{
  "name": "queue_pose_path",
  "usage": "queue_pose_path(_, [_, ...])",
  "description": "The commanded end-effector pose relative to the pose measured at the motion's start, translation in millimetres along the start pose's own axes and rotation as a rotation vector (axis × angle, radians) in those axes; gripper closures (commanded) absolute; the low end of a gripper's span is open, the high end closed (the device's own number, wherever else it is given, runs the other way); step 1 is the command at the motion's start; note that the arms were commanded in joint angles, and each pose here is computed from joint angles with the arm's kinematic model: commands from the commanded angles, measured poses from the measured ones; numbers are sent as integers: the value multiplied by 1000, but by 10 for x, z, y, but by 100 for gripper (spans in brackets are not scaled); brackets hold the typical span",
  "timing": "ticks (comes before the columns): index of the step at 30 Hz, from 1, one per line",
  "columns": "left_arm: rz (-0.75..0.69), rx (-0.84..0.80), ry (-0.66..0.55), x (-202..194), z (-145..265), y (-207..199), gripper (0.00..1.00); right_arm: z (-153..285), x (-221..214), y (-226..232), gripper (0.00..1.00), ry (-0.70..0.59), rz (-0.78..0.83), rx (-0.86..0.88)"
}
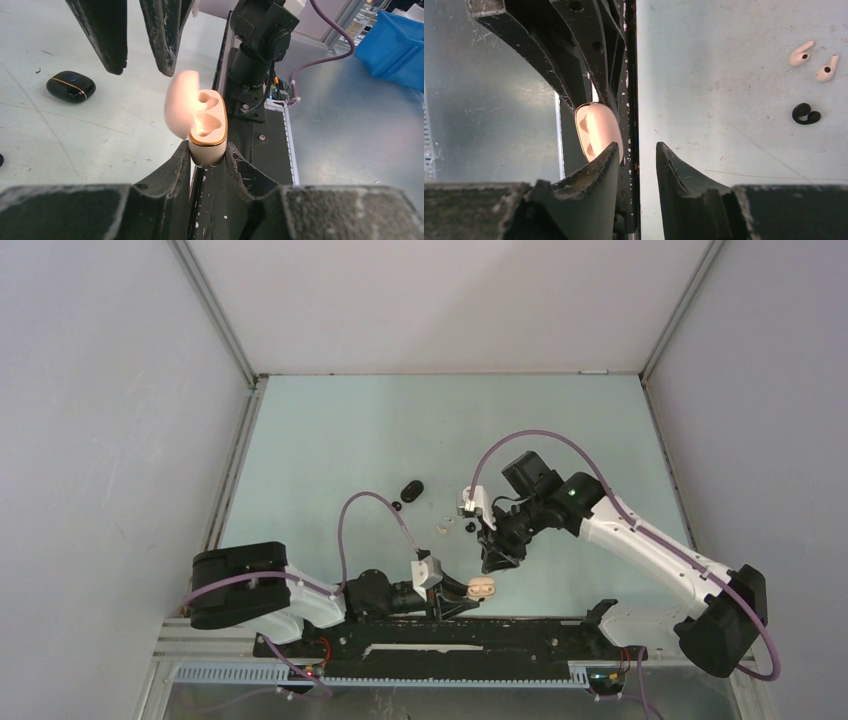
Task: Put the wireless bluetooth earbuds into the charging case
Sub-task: Open the charging case, then pick up the earbud from the center of the board.
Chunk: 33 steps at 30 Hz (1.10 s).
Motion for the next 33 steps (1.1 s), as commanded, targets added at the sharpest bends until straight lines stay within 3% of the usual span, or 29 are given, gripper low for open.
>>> queue_pose_path(1, [-35,0,-98,262,-72,1,100,120,241,74,63,-87,19,49])
queue_pose_path(6, [-15,36,-97,259,-50,50,100,458,401,223,57,-203,43,114])
queue_pose_path(13, [-6,96,-106,280,31,141,100,742,469,-77,55,-273,44,-76])
queue_pose_path(20, [7,196,-102,276,208,306,100,589,388,-618,58,-285,-38,-213])
queue_pose_path(24, [20,280,-77,285,307,435,100,538,427,-975,65,-288,-127,-333])
queue_pose_path(33, [26,370,-47,200,567,539,100,113,498,-1414,71,-187,-155,-367])
Point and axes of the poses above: each gripper's point midway between its finger pads, its own z axis back along the fingers, its own y axis along the line the jaws close on, x = y × z, the point moved 2 cm from there along z, back along the fingers, and after that the axes turned 14 degrees about -z, right-handed, at the moved point
